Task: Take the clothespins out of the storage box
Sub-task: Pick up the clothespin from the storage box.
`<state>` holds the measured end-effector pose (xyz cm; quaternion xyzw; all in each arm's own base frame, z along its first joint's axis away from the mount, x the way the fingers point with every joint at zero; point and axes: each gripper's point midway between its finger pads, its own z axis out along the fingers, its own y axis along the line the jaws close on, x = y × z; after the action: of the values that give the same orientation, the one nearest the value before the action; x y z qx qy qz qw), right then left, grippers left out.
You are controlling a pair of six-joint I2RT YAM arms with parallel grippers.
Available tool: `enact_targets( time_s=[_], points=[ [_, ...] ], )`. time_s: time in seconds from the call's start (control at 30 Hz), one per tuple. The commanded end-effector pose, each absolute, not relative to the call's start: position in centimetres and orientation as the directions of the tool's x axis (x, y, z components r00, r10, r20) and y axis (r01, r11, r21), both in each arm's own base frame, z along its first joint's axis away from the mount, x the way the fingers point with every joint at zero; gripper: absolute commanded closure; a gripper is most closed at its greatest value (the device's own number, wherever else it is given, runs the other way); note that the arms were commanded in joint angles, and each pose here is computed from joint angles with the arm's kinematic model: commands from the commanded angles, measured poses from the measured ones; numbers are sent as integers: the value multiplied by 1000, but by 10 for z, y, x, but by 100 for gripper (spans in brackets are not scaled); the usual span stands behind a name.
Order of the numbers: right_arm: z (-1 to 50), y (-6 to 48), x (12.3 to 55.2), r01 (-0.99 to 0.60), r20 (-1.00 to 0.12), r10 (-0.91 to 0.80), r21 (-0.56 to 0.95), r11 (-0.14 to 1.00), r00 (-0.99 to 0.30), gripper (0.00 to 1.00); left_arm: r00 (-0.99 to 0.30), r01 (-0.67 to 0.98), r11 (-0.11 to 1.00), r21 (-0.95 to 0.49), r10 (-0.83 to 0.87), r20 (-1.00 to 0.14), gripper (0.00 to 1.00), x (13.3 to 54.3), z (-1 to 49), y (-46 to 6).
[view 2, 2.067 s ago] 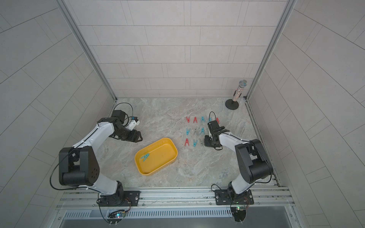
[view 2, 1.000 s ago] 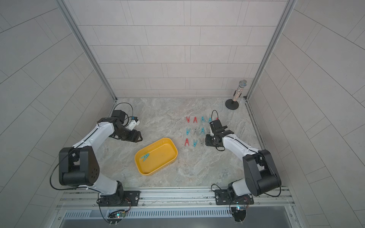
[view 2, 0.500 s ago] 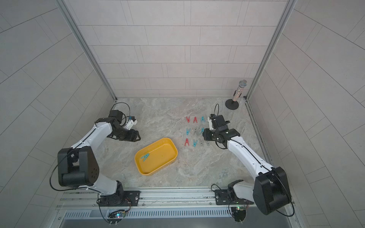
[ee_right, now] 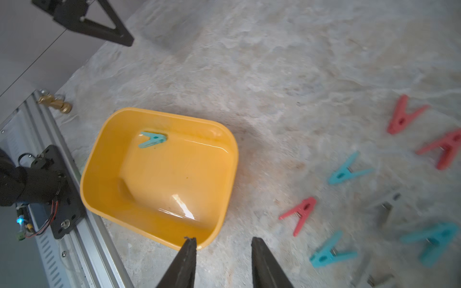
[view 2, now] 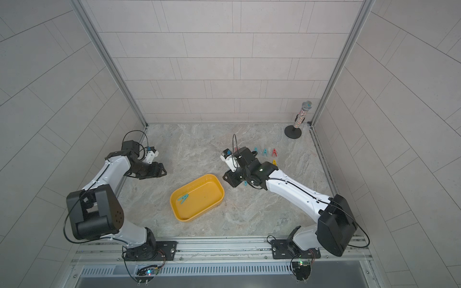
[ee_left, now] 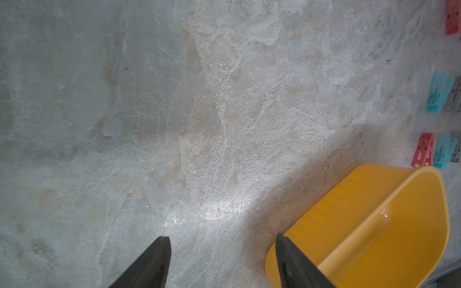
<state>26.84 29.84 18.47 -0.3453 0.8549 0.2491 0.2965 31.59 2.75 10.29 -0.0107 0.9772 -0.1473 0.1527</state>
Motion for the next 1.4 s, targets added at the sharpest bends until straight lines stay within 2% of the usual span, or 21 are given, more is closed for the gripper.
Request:
enact_targets(
  time_s=[0.0, 0.27, 0.53, 1.0, 1.37],
  points=[
    [187, 332, 253, -862, -705, -552, 173, 476, -446, 59, -948, 8, 954, -299, -88, -307, 26, 314, 108, 30],
    [162, 396, 227, -977, -704, -686, 50, 207, -181, 58, -950, -5, 953, -304, -100, -297, 26, 313, 105, 34],
    [120, 444, 208, -994, -655, -747, -80, -80, 113, 57, -952, -20, 952, -307, -112, -285, 26, 313, 102, 37],
    [82, 490, 217, -952, -621, -723, -165, -257, 303, 56, -947, -40, 945, -325, -139, -288, 26, 312, 103, 43],
    [65, 513, 217, -942, -619, -712, -175, -285, 330, 59, -945, -43, 940, -338, -148, -290, 26, 312, 104, 43]
  ],
)
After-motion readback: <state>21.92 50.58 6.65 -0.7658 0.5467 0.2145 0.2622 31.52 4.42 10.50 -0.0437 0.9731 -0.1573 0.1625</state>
